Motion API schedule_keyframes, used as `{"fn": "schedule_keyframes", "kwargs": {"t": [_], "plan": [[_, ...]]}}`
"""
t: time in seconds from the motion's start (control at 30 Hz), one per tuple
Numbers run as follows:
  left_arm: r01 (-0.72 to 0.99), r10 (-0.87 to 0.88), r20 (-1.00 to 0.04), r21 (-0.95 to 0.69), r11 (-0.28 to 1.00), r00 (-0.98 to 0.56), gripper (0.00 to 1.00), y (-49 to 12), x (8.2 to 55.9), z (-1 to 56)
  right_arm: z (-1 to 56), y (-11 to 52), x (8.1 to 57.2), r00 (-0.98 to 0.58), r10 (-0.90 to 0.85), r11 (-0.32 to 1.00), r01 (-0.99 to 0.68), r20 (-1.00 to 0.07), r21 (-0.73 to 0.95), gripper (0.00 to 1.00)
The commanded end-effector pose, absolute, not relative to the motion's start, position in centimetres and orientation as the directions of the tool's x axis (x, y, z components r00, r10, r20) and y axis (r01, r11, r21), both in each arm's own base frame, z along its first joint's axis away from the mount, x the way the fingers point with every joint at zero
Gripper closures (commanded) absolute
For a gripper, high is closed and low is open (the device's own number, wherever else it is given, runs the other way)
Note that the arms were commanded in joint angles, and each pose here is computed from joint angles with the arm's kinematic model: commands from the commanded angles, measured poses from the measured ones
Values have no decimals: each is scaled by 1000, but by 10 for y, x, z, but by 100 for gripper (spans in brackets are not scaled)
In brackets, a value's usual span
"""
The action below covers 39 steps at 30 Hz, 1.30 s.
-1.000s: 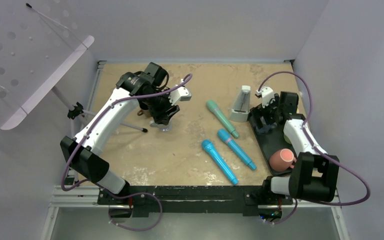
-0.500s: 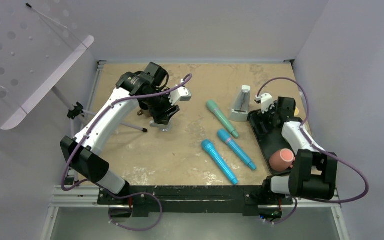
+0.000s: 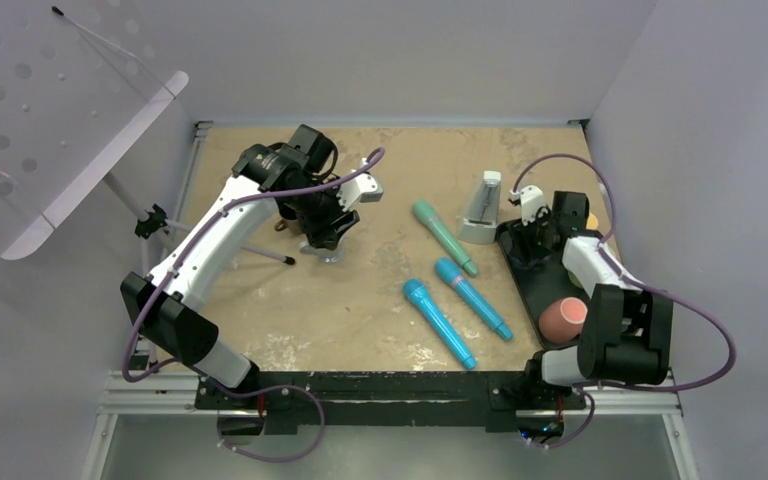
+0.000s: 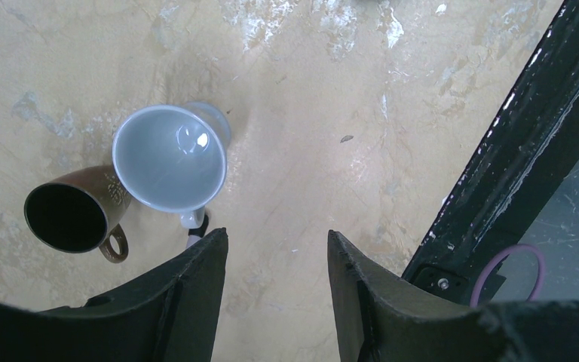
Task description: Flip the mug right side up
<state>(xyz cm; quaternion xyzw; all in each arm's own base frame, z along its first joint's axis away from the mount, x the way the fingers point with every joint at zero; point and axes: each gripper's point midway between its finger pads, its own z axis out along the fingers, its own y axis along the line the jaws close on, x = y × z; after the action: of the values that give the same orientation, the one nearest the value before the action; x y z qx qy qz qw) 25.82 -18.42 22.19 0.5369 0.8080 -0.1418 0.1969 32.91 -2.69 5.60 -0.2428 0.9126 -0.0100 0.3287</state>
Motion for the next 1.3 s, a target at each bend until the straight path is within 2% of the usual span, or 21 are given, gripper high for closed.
{"fn": "schedule_keyframes", "kwargs": {"t": [0.0,0.13,0.17,0.2,0.53,0.77,1.1,1.27], "plan": [[929,802,-505,-1,370,-320,45,-185,258,233,76,-30,345,-634,-444,887,-413,-634,-208,61],[930,801,-504,-7,368,-321,44,-185,257,232,85,-30,348,-638,-432,893,-402,-637,-203,80],[930,800,-507,-9,368,-321,45,-186,257,233,88,-29,349,-639,-428,894,-402,-639,-197,88],[930,797,-511,-12,366,-320,45,-187,257,233,95,-29,352,-636,-424,896,-399,-644,-196,100],[925,739,-581,-67,375,-342,44,-205,256,254,111,-39,351,-735,-301,952,-270,-607,-146,100],[917,656,-660,-135,376,-366,44,-219,255,284,157,-47,352,-695,-229,973,-151,-682,-174,100],[901,503,-753,-293,320,-424,39,-242,235,341,280,-43,348,-516,-139,989,-28,-845,-145,100],[894,394,-802,-390,223,-448,33,-258,218,382,350,0,336,-297,-59,988,-156,-953,-12,100]]}}
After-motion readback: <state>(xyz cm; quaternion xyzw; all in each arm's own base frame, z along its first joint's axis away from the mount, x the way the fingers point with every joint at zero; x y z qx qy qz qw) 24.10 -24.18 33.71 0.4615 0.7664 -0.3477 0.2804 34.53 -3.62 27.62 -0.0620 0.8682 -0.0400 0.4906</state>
